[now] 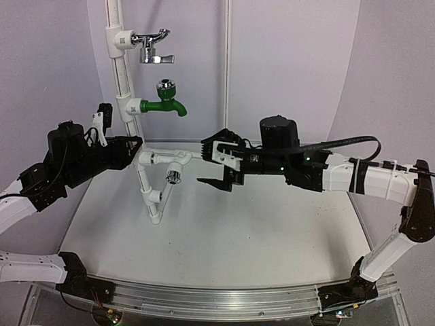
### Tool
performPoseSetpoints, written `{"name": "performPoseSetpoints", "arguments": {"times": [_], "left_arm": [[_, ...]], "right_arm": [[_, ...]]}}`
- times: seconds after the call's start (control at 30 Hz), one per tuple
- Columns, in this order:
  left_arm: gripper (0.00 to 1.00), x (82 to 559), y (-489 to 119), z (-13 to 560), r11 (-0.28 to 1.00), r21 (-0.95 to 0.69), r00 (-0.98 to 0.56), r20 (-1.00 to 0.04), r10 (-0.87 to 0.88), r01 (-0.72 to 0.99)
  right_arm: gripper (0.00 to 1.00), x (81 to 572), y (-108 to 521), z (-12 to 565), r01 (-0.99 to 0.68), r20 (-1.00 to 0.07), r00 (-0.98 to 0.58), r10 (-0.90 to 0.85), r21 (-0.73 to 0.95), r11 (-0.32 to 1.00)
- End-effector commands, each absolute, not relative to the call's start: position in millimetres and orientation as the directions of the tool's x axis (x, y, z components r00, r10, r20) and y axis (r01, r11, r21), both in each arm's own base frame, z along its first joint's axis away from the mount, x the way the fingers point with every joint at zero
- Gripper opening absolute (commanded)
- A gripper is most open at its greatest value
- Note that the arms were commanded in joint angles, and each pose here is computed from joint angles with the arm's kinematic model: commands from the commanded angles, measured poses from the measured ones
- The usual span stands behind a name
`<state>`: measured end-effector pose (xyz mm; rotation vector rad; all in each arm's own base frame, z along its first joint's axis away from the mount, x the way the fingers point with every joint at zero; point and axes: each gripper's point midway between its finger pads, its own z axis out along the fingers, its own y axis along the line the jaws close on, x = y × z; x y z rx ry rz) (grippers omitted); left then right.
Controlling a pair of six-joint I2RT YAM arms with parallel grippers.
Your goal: Install the water faucets
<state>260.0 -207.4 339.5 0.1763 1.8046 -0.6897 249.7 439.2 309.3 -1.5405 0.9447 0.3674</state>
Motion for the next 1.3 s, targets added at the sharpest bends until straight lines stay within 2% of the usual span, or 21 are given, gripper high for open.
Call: {"name": "performPoseSetpoints", "arguments": {"times": [0.0, 0.13, 0.33, 0.43, 0.53, 0.63, 0.7, 0.8, 0.9, 0.97, 1.03, 1.1, 1.13, 1.17, 1.27], "left_arm": [[0.00, 241.3, -234.2, 311.6, 0.732, -0.493, -0.536, -0.818, -0.207, 0.470], [0.00, 241.7, -234.7, 312.0, 0.732, -0.492, -0.536, -0.819, -0.205, 0.471], [0.00, 242.0, -236.4, 314.3, 0.729, -0.491, -0.535, -0.820, -0.202, 0.477], [0.00, 242.3, -236.9, 313.3, 0.730, -0.491, -0.537, -0.819, -0.200, 0.476], [0.00, 242.1, -237.2, 312.8, 0.729, -0.491, -0.539, -0.819, -0.199, 0.477], [0.00, 242.1, -236.8, 312.5, 0.730, -0.489, -0.537, -0.820, -0.198, 0.477], [0.00, 241.6, -236.8, 313.0, 0.728, -0.490, -0.537, -0.820, -0.199, 0.479], [0.00, 240.9, -236.7, 312.9, 0.727, -0.491, -0.537, -0.820, -0.199, 0.480], [0.00, 239.9, -236.0, 313.1, 0.725, -0.493, -0.537, -0.819, -0.200, 0.481], [0.00, 238.9, -235.4, 314.1, 0.723, -0.495, -0.536, -0.819, -0.203, 0.483], [0.00, 238.5, -234.6, 314.3, 0.723, -0.495, -0.535, -0.820, -0.205, 0.482], [0.00, 238.5, -234.1, 313.6, 0.724, -0.495, -0.535, -0.820, -0.205, 0.481], [0.00, 238.5, -234.0, 313.8, 0.724, -0.495, -0.535, -0.820, -0.206, 0.480], [0.00, 238.6, -234.2, 314.0, 0.724, -0.495, -0.535, -0.820, -0.206, 0.481], [0.00, 238.8, -234.0, 313.7, 0.725, -0.494, -0.534, -0.820, -0.206, 0.480]], "right_arm": [[0.94, 249.3, 451.2, 322.3, -0.412, -0.363, 0.856, -0.367, -0.909, -0.062], [0.93, 257.9, 470.1, 328.3, -0.287, -0.261, 0.891, -0.372, -0.958, -0.015], [0.87, 263.2, 494.5, 330.9, -0.301, -0.291, 0.888, -0.356, -0.953, 0.029], [0.79, 266.5, 502.4, 329.3, -0.335, -0.330, 0.873, -0.358, -0.941, 0.050], [0.63, 267.9, 506.6, 328.4, -0.412, -0.416, 0.839, -0.350, -0.907, 0.092], [0.48, 265.7, 507.5, 329.7, -0.544, -0.560, 0.765, -0.318, -0.826, 0.145], [0.36, 264.7, 507.8, 327.6, -0.633, -0.653, 0.697, -0.296, -0.754, 0.174], [0.28, 262.4, 509.5, 319.4, -0.787, -0.812, 0.529, -0.246, -0.578, 0.217], [0.21, 266.8, 510.5, 311.9, -0.933, -0.967, 0.203, -0.154, -0.238, 0.270], [0.15, 277.6, 507.3, 311.2, -0.958, -0.995, -0.089, -0.053, 0.071, 0.278], [0.13, 292.3, 503.3, 308.0, -0.878, -0.909, -0.415, 0.043, 0.412, 0.243], [0.14, 306.2, 498.3, 306.5, -0.717, -0.736, -0.666, 0.120, 0.676, 0.170], [0.20, 308.1, 497.5, 311.9, -0.654, -0.661, -0.736, 0.145, 0.750, 0.097], [0.30, 309.3, 496.1, 317.2, -0.569, -0.564, -0.808, 0.171, 0.822, 0.023], [0.41, 312.5, 491.4, 319.2, -0.352, -0.325, -0.927, 0.188, 0.925, -0.140]]}}
